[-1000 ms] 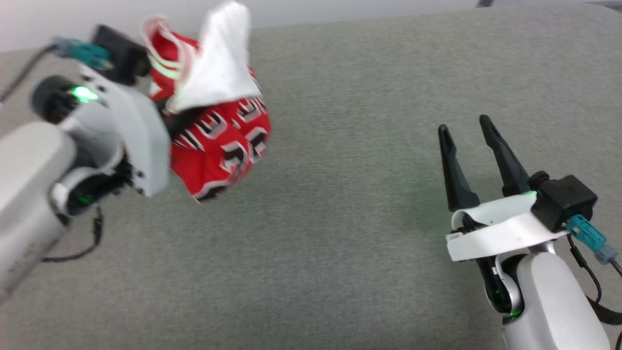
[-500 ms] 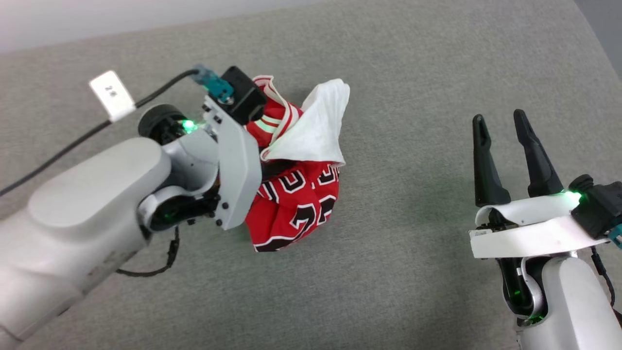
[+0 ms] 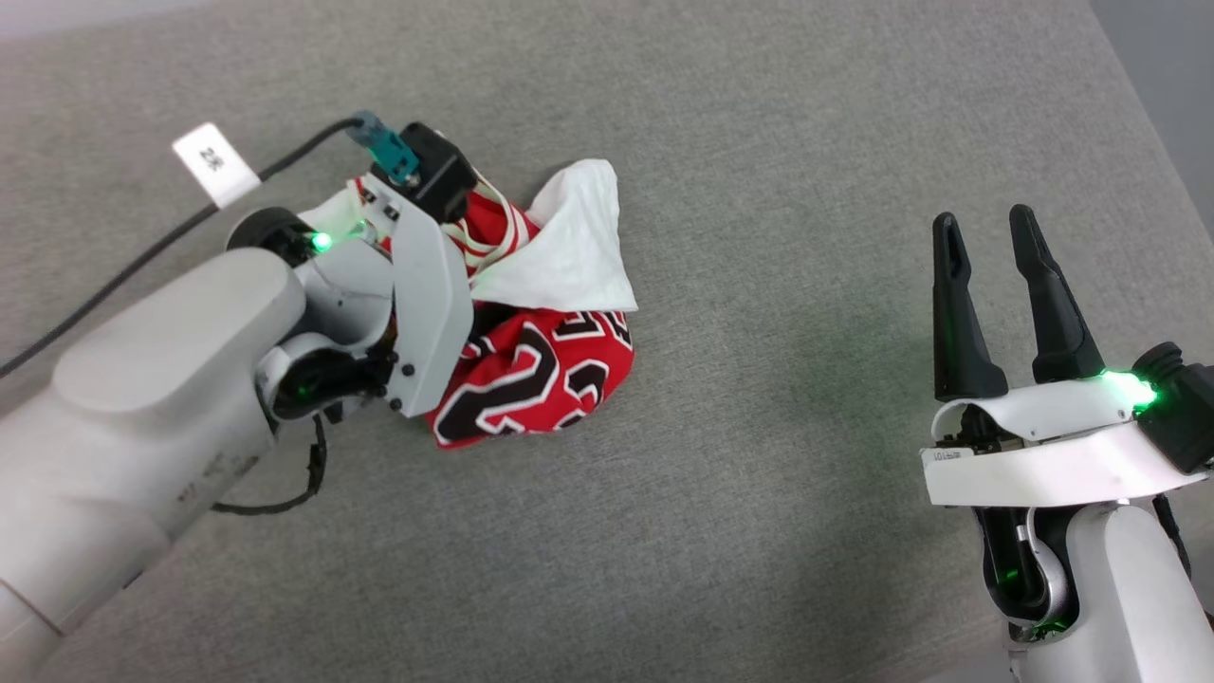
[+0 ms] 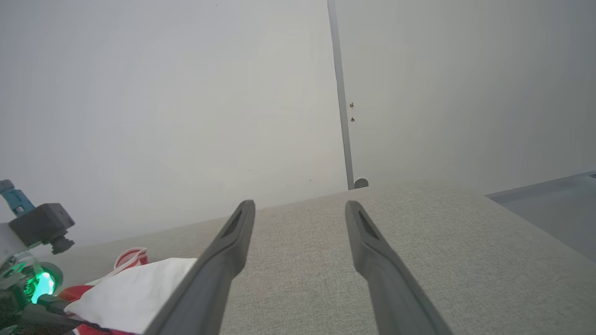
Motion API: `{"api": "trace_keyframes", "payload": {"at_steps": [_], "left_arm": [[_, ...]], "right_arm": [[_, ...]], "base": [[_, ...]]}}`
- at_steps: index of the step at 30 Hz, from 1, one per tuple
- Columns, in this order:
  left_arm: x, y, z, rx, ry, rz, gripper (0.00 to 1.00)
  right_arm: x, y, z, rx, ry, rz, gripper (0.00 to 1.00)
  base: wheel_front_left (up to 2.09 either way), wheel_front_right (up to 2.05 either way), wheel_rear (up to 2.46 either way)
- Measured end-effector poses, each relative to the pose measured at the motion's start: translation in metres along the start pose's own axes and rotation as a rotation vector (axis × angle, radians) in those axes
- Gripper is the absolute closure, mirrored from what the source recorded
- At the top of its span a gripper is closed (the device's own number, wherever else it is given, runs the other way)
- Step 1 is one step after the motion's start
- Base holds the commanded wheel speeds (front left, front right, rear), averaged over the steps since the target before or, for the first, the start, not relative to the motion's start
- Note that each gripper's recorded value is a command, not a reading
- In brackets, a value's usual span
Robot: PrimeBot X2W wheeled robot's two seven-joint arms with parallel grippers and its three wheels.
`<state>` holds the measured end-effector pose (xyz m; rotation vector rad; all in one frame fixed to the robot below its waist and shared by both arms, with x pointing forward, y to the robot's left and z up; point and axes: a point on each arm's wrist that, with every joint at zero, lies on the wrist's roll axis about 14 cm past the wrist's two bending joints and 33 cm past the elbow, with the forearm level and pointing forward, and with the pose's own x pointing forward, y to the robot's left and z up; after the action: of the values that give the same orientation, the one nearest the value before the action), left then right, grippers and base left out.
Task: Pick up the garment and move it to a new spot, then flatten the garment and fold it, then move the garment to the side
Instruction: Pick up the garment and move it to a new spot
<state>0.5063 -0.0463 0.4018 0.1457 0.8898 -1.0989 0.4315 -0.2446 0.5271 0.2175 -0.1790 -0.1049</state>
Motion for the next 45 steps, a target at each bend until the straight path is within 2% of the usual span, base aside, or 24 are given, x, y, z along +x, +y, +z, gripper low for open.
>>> {"api": "trace_keyframes", "payload": {"at_steps": [10,11,13,14,15,24,31,35,37,45], "left_arm": [[0.025,0.005,-0.01,-0.01,0.053,-0.038,1.0],[0.025,0.005,-0.01,-0.009,0.053,-0.039,0.85],[0.025,0.004,-0.009,0.022,0.046,-0.032,0.44],[0.025,0.004,-0.008,0.025,0.037,-0.031,0.18],[0.023,0.003,-0.007,0.025,0.027,-0.031,0.0],[-0.005,-0.013,0.012,0.023,-0.115,-0.021,0.0],[-0.049,-0.025,0.036,0.005,-0.295,0.009,0.0],[-0.079,-0.024,0.039,-0.044,-0.406,0.049,0.0],[-0.093,-0.02,0.033,-0.1,-0.454,0.074,0.0],[-0.134,-0.004,-0.038,-0.289,-0.55,0.236,0.0]], "right_arm": [[-0.002,-0.012,-0.006,-0.011,0.019,-0.034,0.0],[-0.001,-0.012,-0.006,-0.012,0.018,-0.033,0.0],[0.0,-0.011,-0.007,-0.012,0.018,-0.029,0.0],[0.001,-0.009,-0.007,-0.014,0.019,-0.023,0.0],[0.002,-0.008,-0.008,-0.014,0.019,-0.018,0.0],[0.008,0.014,-0.02,-0.032,0.048,0.047,0.0],[0.011,0.037,-0.028,-0.038,0.069,0.111,0.0],[0.011,0.049,-0.029,-0.054,0.074,0.144,0.0],[0.011,0.053,-0.029,-0.058,0.074,0.155,0.0],[-0.001,0.063,-0.036,-0.078,0.11,0.179,0.0]], "base": [[0.0,0.0,0.0],[0.0,0.0,0.0],[0.0,0.0,0.0],[0.0,0.0,0.0],[0.0,0.0,0.0],[0.0,0.0,0.0],[0.0,0.0,0.0],[0.0,0.0,0.0],[0.0,0.0,0.0],[0.0,0.0,0.0]]}}
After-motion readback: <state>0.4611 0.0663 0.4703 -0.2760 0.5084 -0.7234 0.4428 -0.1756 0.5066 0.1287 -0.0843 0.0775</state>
